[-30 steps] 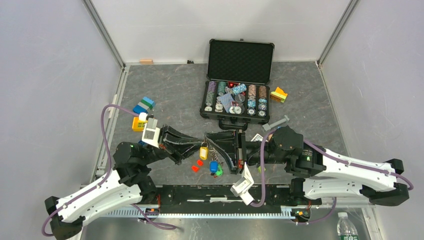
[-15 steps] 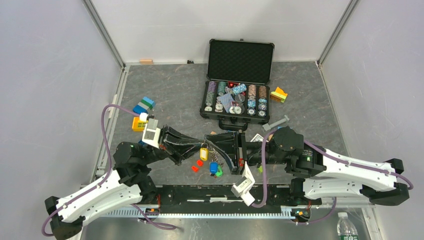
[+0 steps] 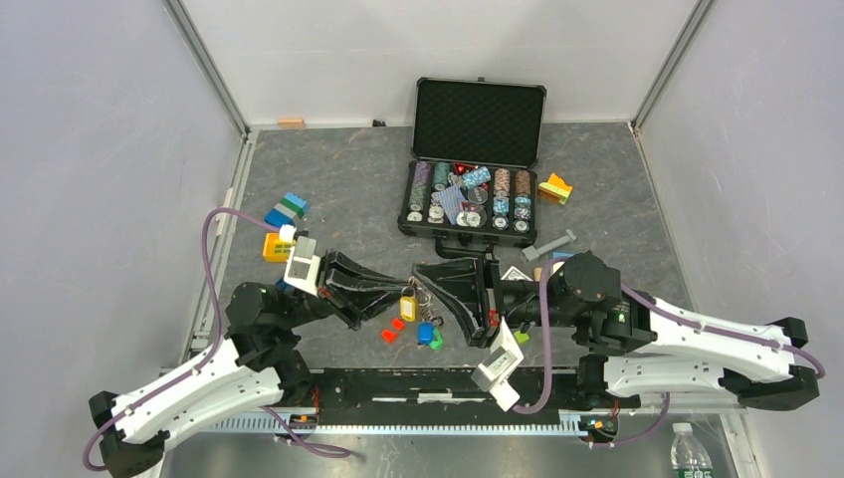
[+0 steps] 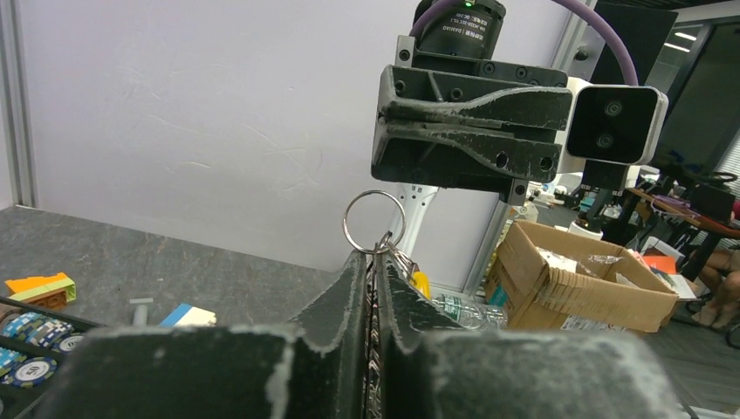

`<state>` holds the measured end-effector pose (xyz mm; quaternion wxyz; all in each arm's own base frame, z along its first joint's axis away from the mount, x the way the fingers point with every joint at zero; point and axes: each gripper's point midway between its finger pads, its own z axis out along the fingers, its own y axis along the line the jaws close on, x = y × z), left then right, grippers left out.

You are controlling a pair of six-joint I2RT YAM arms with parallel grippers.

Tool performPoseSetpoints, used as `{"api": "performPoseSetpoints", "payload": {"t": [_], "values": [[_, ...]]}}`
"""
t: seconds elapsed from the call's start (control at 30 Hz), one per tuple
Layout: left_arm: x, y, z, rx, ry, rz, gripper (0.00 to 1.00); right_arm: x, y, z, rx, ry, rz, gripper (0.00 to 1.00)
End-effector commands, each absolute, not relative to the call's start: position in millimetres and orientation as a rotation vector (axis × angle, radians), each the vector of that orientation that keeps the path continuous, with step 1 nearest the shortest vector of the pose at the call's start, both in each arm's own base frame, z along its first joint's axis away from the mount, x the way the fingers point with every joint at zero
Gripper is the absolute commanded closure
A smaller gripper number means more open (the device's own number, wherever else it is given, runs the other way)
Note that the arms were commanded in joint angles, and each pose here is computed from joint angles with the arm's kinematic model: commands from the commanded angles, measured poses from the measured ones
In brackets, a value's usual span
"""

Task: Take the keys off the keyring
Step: Remove the key from the keyring.

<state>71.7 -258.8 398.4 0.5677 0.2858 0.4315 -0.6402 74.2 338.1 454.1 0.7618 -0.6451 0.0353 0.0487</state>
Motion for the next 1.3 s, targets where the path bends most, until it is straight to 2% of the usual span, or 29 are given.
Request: {"api": "performPoseSetpoints", "payload": {"t": [0.0, 0.03, 0.13, 0.2, 0.43, 0.6, 0.67, 0.8, 0.87, 0.9, 1.0, 1.03, 1.17, 1.27], "values": [[62.9, -252.2, 411.4, 0.681, 0.940, -1.518, 0.93, 68.2, 332.8, 465.3, -1.350, 0.071, 0.140, 1.00], [62.4, -252.0, 411.6, 0.683, 0.937, -1.517, 0.97, 68.6, 332.2, 464.2, -1.350, 0.076, 0.139, 1.00], [61.0, -250.0, 412.2, 0.687, 0.919, -1.510, 0.98, 69.3, 327.8, 463.0, -1.339, 0.089, 0.142, 0.97], [59.9, -248.2, 412.7, 0.688, 0.905, -1.505, 0.98, 69.3, 323.6, 462.2, -1.329, 0.105, 0.154, 0.88], [62.6, -236.5, 421.7, 0.742, 0.795, -1.320, 0.98, 71.1, 309.1, 482.9, -1.190, 0.365, 0.437, 0.72], [71.5, -228.7, 436.1, 0.795, 0.725, -1.114, 0.98, 65.7, 301.8, 493.7, -1.071, 0.517, 0.676, 0.33], [74.9, -225.0, 444.0, 0.776, 0.688, -1.069, 0.98, 61.5, 304.3, 492.1, -1.051, 0.548, 0.754, 0.26], [85.1, -219.1, 459.5, 0.686, 0.660, -1.039, 0.98, 51.0, 313.1, 483.0, -1.021, 0.559, 0.887, 0.25], [91.4, -216.4, 465.5, 0.639, 0.652, -1.023, 0.98, 52.4, 318.5, 479.1, -1.007, 0.575, 0.907, 0.28], [94.3, -214.5, 468.7, 0.612, 0.648, -1.019, 0.98, 54.5, 321.7, 477.1, -1.000, 0.587, 0.909, 0.32], [101.2, -208.0, 475.3, 0.544, 0.632, -0.999, 0.98, 63.8, 332.3, 467.0, -0.978, 0.647, 0.900, 0.57], [102.6, -205.9, 476.5, 0.527, 0.624, -0.992, 0.98, 66.8, 336.0, 461.6, -0.976, 0.666, 0.890, 0.61], [108.2, -197.0, 483.3, 0.468, 0.583, -0.943, 0.98, 74.8, 340.9, 450.2, -0.914, 0.691, 0.855, 0.62], [105.9, -197.2, 487.9, 0.472, 0.558, -0.942, 0.98, 83.8, 346.0, 446.5, -0.868, 0.737, 0.806, 0.59]]}}
